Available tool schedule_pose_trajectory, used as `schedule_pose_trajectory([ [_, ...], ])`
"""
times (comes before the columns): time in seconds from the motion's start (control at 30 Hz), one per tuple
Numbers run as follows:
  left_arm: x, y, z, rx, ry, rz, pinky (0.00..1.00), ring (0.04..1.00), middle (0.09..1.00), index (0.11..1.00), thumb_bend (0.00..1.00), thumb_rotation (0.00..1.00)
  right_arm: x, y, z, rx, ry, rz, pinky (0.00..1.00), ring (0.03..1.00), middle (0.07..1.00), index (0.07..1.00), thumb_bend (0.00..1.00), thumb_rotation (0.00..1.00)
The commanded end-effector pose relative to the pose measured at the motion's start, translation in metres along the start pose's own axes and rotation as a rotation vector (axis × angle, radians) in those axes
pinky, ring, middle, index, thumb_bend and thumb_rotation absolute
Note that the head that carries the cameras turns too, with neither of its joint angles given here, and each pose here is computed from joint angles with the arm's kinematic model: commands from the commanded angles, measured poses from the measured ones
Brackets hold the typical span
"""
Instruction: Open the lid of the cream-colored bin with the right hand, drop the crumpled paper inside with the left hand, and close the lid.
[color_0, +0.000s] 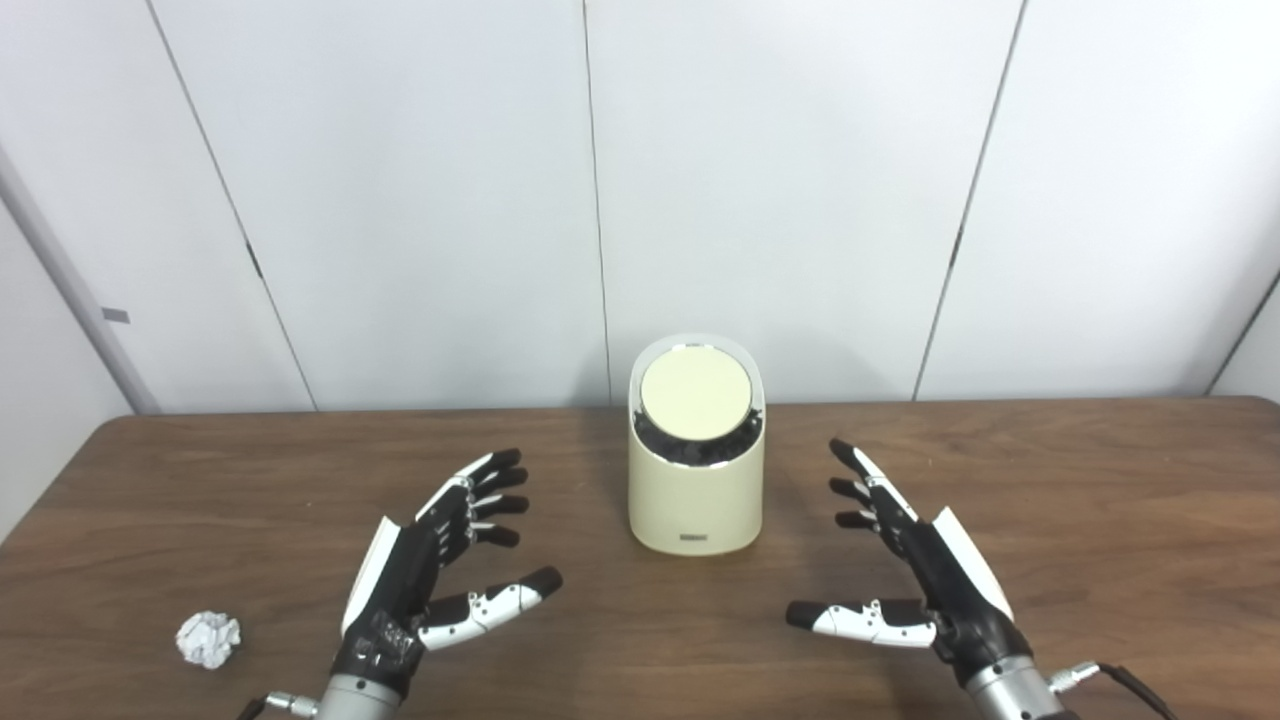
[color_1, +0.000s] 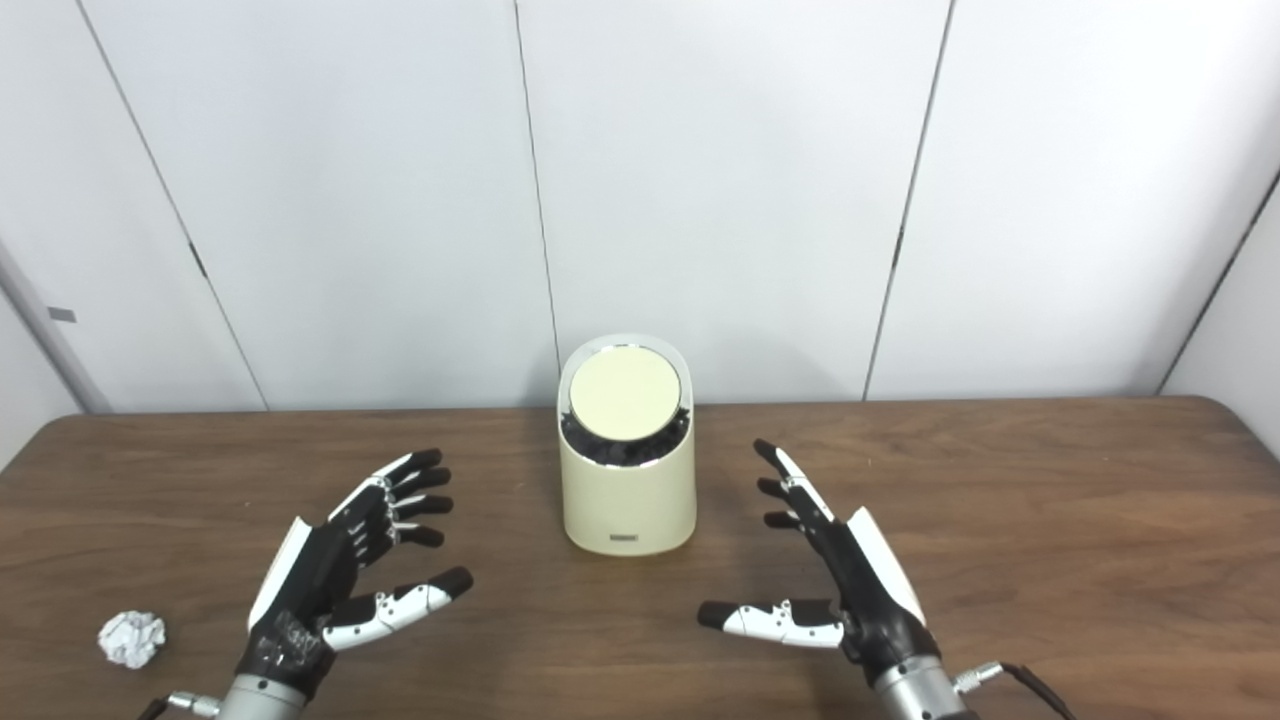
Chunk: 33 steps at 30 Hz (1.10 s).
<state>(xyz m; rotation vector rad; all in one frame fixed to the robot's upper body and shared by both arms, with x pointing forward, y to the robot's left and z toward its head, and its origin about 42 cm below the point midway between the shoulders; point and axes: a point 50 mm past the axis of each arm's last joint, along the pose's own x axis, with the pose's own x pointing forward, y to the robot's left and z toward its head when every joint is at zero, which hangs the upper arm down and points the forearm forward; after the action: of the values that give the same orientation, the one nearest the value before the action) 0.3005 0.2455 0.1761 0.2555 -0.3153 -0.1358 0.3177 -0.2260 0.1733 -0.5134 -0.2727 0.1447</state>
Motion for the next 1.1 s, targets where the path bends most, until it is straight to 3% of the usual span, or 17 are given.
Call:
schedule_pose_trajectory([
  [0.0, 0.008, 0.005, 0.01, 0.011, -0.079, 0.016, 0.66, 0.766, 0.83, 0.868, 0.74, 0.16, 0.023, -0.007, 0.029, -0.01, -0.101, -0.067, 0.76, 0.899, 0.969, 0.953, 0.84, 0.36],
  [0.23, 0.006, 0.004, 0.01, 0.019, -0.081, 0.013, 0.63, 0.759, 0.83, 0.868, 0.73, 0.16, 0.06, -0.01, 0.052, -0.088, -0.116, -0.101, 0.81, 0.908, 0.951, 0.975, 0.85, 0.41],
  [0.57, 0.005, 0.003, 0.01, 0.003, -0.078, 0.014, 0.63, 0.764, 0.832, 0.859, 0.74, 0.14, 0.098, -0.019, 0.075, -0.129, -0.135, -0.109, 0.8, 0.911, 0.934, 0.995, 0.85, 0.37],
  [1.07, 0.002, 0.001, 0.009, 0.005, -0.074, 0.011, 0.64, 0.764, 0.834, 0.862, 0.73, 0.14, 0.141, -0.023, 0.098, -0.192, -0.144, -0.083, 0.7, 0.88, 0.927, 0.976, 0.82, 0.35],
])
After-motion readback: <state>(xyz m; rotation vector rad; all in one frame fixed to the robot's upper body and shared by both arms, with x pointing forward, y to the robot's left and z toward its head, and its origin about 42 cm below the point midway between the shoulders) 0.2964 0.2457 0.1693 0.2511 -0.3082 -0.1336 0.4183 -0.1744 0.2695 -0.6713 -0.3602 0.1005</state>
